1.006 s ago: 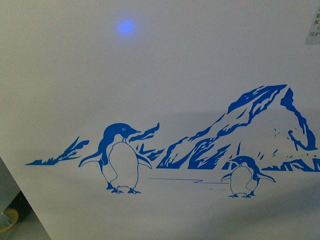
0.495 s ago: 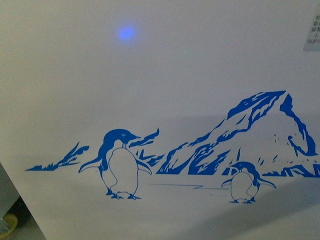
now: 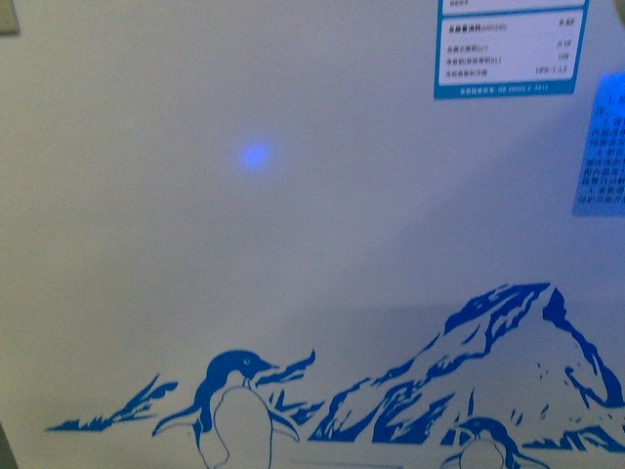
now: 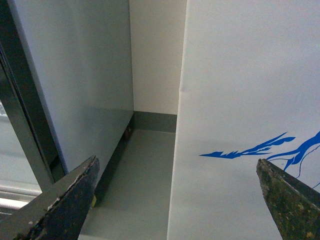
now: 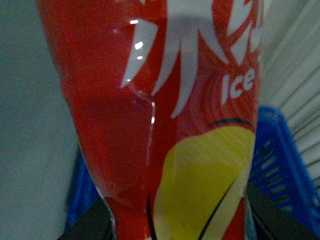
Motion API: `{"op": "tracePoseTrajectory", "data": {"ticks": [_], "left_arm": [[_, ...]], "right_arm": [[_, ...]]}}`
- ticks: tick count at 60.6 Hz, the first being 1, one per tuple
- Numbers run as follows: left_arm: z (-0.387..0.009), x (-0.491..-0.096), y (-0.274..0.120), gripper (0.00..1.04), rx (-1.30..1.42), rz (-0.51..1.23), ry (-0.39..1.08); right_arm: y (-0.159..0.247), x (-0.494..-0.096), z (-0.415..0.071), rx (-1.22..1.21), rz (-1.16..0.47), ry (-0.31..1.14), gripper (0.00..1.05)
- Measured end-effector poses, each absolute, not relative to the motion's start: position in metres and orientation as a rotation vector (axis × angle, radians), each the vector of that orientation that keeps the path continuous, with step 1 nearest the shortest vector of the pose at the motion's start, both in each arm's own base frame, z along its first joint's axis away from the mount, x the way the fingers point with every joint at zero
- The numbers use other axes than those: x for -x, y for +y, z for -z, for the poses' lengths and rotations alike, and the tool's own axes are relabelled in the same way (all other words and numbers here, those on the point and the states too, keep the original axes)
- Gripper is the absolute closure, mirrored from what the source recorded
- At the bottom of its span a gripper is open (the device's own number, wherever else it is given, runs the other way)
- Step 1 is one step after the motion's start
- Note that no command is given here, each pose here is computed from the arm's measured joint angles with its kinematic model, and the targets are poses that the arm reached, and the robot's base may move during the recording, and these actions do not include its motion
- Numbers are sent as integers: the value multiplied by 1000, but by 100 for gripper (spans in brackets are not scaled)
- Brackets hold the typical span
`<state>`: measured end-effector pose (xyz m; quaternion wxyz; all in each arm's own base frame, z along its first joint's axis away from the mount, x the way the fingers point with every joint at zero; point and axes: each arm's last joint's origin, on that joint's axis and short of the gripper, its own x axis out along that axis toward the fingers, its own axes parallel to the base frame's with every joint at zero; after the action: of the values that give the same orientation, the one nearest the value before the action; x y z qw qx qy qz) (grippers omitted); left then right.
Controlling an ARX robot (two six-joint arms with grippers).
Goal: Put drink in fridge
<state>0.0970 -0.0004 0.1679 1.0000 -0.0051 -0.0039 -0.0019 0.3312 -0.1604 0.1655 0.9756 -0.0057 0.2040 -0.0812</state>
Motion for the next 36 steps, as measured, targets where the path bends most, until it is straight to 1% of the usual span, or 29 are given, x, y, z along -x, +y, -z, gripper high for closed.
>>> {"op": "tracePoseTrajectory", "data": {"ticks": [2, 3, 7, 16, 22, 27, 33, 36], "left_arm": [[-168, -97, 0, 8, 10, 4, -8], [-168, -97, 0, 8, 10, 4, -8], [-168, -97, 0, 8, 10, 4, -8], [-168, -97, 0, 8, 10, 4, -8], [-168, -97, 0, 8, 10, 4, -8], [-168, -97, 0, 8, 10, 4, -8], [-168, -97, 0, 8, 10, 4, -8], [-168, -97, 0, 8, 10, 4, -8]], "right_arm": [[-157, -316, -194, 14, 162, 345, 62], [-157, -314, -197, 15, 161, 337, 62], [-152, -288, -237, 15, 160, 242, 62], [-146, -246, -281, 16, 164, 121, 62], [-140, -221, -299, 13, 163, 63, 62], [-130, -188, -317, -4, 140, -1, 62], [-122, -168, -324, -18, 123, -37, 62], [-113, -151, -328, -35, 88, -72, 62]]}}
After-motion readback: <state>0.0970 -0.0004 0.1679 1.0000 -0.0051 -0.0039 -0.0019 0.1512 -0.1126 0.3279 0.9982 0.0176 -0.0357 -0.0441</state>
